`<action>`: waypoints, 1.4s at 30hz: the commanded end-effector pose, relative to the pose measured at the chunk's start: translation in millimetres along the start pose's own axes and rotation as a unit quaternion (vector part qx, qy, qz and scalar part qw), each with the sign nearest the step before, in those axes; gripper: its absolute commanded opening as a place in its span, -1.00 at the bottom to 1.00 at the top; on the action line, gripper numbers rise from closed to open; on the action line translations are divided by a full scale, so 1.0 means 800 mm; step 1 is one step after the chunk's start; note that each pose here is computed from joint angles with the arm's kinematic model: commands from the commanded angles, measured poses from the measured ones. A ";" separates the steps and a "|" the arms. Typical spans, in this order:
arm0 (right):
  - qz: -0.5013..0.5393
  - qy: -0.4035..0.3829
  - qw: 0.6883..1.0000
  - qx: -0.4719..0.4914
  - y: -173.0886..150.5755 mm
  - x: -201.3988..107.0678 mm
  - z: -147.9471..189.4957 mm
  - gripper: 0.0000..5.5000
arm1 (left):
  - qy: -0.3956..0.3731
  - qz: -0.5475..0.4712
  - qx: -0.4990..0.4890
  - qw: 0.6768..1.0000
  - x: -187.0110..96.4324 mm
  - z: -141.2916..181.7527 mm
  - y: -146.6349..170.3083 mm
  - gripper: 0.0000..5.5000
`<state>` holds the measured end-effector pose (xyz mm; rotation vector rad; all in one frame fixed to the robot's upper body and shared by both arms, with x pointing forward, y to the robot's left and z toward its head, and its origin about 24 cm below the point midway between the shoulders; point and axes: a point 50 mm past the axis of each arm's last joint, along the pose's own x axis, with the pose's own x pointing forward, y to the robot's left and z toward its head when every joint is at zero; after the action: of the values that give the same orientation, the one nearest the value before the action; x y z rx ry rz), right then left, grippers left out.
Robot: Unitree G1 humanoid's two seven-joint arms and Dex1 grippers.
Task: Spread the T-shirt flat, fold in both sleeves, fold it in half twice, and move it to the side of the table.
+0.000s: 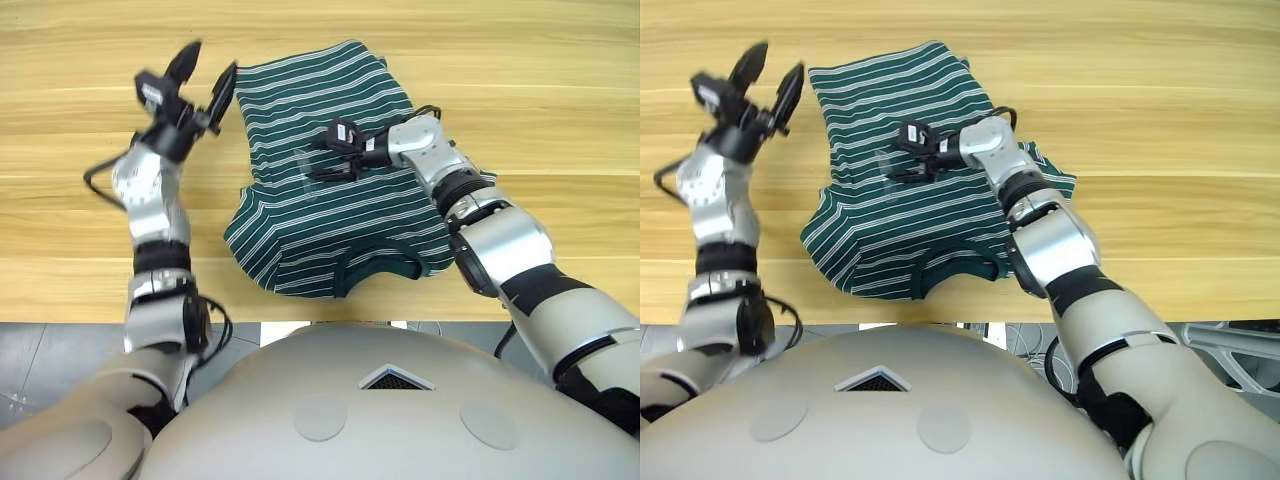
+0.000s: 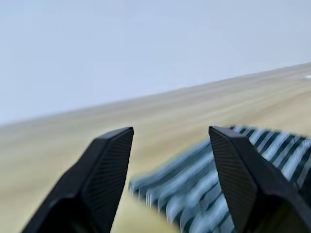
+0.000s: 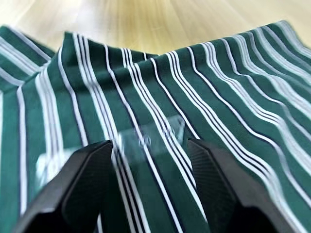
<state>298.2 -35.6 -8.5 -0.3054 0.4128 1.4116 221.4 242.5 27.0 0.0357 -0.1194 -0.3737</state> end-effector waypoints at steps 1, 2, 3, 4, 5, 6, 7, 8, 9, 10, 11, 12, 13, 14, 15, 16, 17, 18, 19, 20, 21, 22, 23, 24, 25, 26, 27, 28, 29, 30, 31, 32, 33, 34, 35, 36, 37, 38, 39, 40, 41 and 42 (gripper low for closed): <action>-0.094 0.054 0.993 0.048 -0.015 0.012 0.006 0.03 | 0.115 0.136 -0.129 0.975 -0.130 -0.020 -0.062 0.00; -0.122 0.054 0.990 0.055 -0.022 0.007 0.005 0.03 | 0.123 0.135 -0.134 0.974 -0.132 -0.016 -0.069 0.00; -0.141 0.051 0.987 0.060 -0.027 0.002 0.006 0.03 | 0.123 0.132 -0.131 0.975 -0.131 -0.010 -0.072 0.00; -0.157 0.048 0.984 0.062 -0.032 -0.001 0.007 0.03 | 0.122 0.133 -0.125 0.976 -0.129 -0.003 -0.069 0.00; -0.170 0.049 0.982 0.058 -0.035 -0.003 0.010 0.03 | 0.123 0.141 -0.119 0.975 -0.131 0.004 -0.066 0.00; -0.179 0.051 0.981 0.053 -0.038 -0.004 0.012 0.03 | 0.125 0.151 -0.115 0.974 -0.133 0.009 -0.063 0.00; -0.189 0.051 0.979 0.051 -0.040 -0.004 0.014 0.03 | 0.129 0.162 -0.113 0.972 -0.136 0.011 -0.060 0.00; -0.197 0.052 0.978 0.049 -0.041 -0.005 0.015 0.03 | 0.135 0.170 -0.114 0.970 -0.139 0.013 -0.059 0.00; -0.204 0.053 0.976 0.046 -0.043 -0.004 0.017 0.03 | 0.138 0.176 -0.116 0.968 -0.140 0.013 -0.061 0.00; -0.211 0.053 0.975 0.041 -0.044 -0.004 0.018 0.03 | 0.141 0.176 -0.121 0.967 -0.141 0.013 -0.064 0.00; -0.214 0.050 0.975 0.038 -0.045 -0.005 0.020 0.03 | 0.142 0.173 -0.126 0.966 -0.139 0.012 -0.067 0.00; -0.211 0.042 0.976 0.035 -0.045 -0.005 0.023 0.03 | 0.147 0.172 -0.130 0.965 -0.137 0.008 -0.068 0.00; -0.205 0.029 0.978 0.030 -0.045 -0.004 0.026 0.03 | 0.152 0.173 -0.133 0.964 -0.135 0.004 -0.068 0.00; -0.197 0.016 0.980 0.026 -0.045 -0.004 0.030 0.03 | 0.155 0.173 -0.136 0.963 -0.133 0.001 -0.068 0.00; -0.187 -0.006 0.982 0.018 -0.046 -0.005 0.038 0.03 | 0.159 0.171 -0.141 0.962 -0.129 -0.003 -0.069 0.00; -0.181 -0.031 0.983 0.012 -0.048 -0.008 0.046 0.03 | 0.167 0.171 -0.151 0.959 -0.128 -0.007 -0.072 0.00; -0.176 -0.055 0.983 0.009 -0.051 -0.012 0.054 0.03 | 0.177 0.171 -0.164 0.955 -0.129 -0.011 -0.076 0.00; -0.171 -0.075 0.982 0.006 -0.053 -0.015 0.061 0.03 | 0.190 0.171 -0.172 0.951 -0.132 -0.016 -0.079 0.00; -0.169 -0.088 0.982 0.002 -0.056 -0.019 0.065 0.03 | 0.200 0.173 -0.178 0.948 -0.135 -0.019 -0.083 0.00; -0.165 -0.097 0.981 -0.007 -0.058 -0.023 0.068 0.03 | 0.212 0.171 -0.187 0.944 -0.139 -0.022 -0.088 0.00; -0.162 -0.103 0.981 -0.015 -0.059 -0.027 0.070 0.03 | 0.222 0.171 -0.193 0.940 -0.142 -0.025 -0.092 0.00; -0.160 -0.107 0.981 -0.021 -0.060 -0.030 0.071 0.03 | 0.231 0.172 -0.199 0.937 -0.144 -0.028 -0.094 0.00; -0.157 -0.108 0.981 -0.027 -0.060 -0.031 0.071 0.03 | 0.242 0.174 -0.203 0.933 -0.145 -0.033 -0.095 0.00; -0.153 -0.109 0.982 -0.035 -0.059 -0.033 0.071 0.03 | 0.251 0.177 -0.207 0.929 -0.147 -0.038 -0.097 0.00; -0.149 -0.111 0.982 -0.043 -0.058 -0.033 0.071 0.03 | 0.265 0.178 -0.215 0.923 -0.149 -0.042 -0.100 0.00; -0.145 -0.113 0.982 -0.050 -0.058 -0.034 0.071 0.03 | 0.278 0.184 -0.223 0.916 -0.154 -0.047 -0.102 0.00; -0.143 -0.115 0.982 -0.055 -0.057 -0.035 0.072 0.03 | 0.289 0.187 -0.228 0.911 -0.159 -0.050 -0.105 0.00; -0.142 -0.117 0.981 -0.061 -0.058 -0.037 0.073 0.03 | 0.295 0.184 -0.237 0.907 -0.162 -0.053 -0.109 0.00; -0.143 -0.120 0.980 -0.064 -0.059 -0.039 0.074 0.03 | 0.297 0.181 -0.241 0.906 -0.161 -0.054 -0.111 0.00; -0.145 -0.122 0.980 -0.065 -0.059 -0.040 0.074 0.03 | 0.295 0.177 -0.246 0.906 -0.159 -0.055 -0.112 0.00; -0.146 -0.124 0.979 -0.066 -0.060 -0.041 0.075 0.03 | 0.290 0.171 -0.254 0.907 -0.157 -0.054 -0.114 0.00; -0.147 -0.126 0.979 -0.067 -0.060 -0.041 0.075 0.03 | 0.286 0.167 -0.258 0.908 -0.155 -0.053 -0.116 0.00; -0.148 -0.126 0.979 -0.067 -0.060 -0.042 0.075 0.03 | 0.284 0.160 -0.260 0.909 -0.153 -0.053 -0.118 -0.06; -0.149 -0.126 0.978 -0.068 -0.060 -0.042 0.074 0.03 | 0.282 0.155 -0.261 0.910 -0.152 -0.052 -0.118 -0.12; -0.151 -0.126 0.978 -0.069 -0.060 -0.043 0.074 0.03 | 0.281 0.150 -0.262 0.911 -0.150 -0.052 -0.118 -0.19; -0.152 -0.126 0.978 -0.070 -0.060 -0.043 0.074 0.03 | 0.280 0.147 -0.264 0.911 -0.150 -0.051 -0.118 -0.25; -0.153 -0.127 0.977 -0.071 -0.061 -0.043 0.075 0.03 | 0.276 0.144 -0.267 0.912 -0.148 -0.050 -0.119 -0.34; -0.156 -0.130 0.977 -0.071 -0.061 -0.044 0.076 0.03 | 0.272 0.141 -0.271 0.912 -0.147 -0.050 -0.119 -0.38; -0.159 -0.134 0.976 -0.072 -0.062 -0.046 0.077 0.03 | 0.269 0.140 -0.275 0.913 -0.145 -0.049 -0.118 -0.45; -0.161 -0.137 0.975 -0.072 -0.063 -0.047 0.077 0.03 | 0.266 0.141 -0.276 0.913 -0.144 -0.049 -0.117 -0.51; -0.164 -0.140 0.974 -0.071 -0.064 -0.048 0.078 0.03 | 0.265 0.145 -0.277 0.912 -0.143 -0.050 -0.114 -0.56; -0.166 -0.142 0.973 -0.071 -0.065 -0.049 0.079 0.03 | 0.264 0.150 -0.277 0.912 -0.143 -0.051 -0.112 -0.61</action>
<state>345.9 -45.2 54.4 -0.2668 0.0594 1.1580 94.6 200.2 -19.7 -0.4191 0.4359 -0.0929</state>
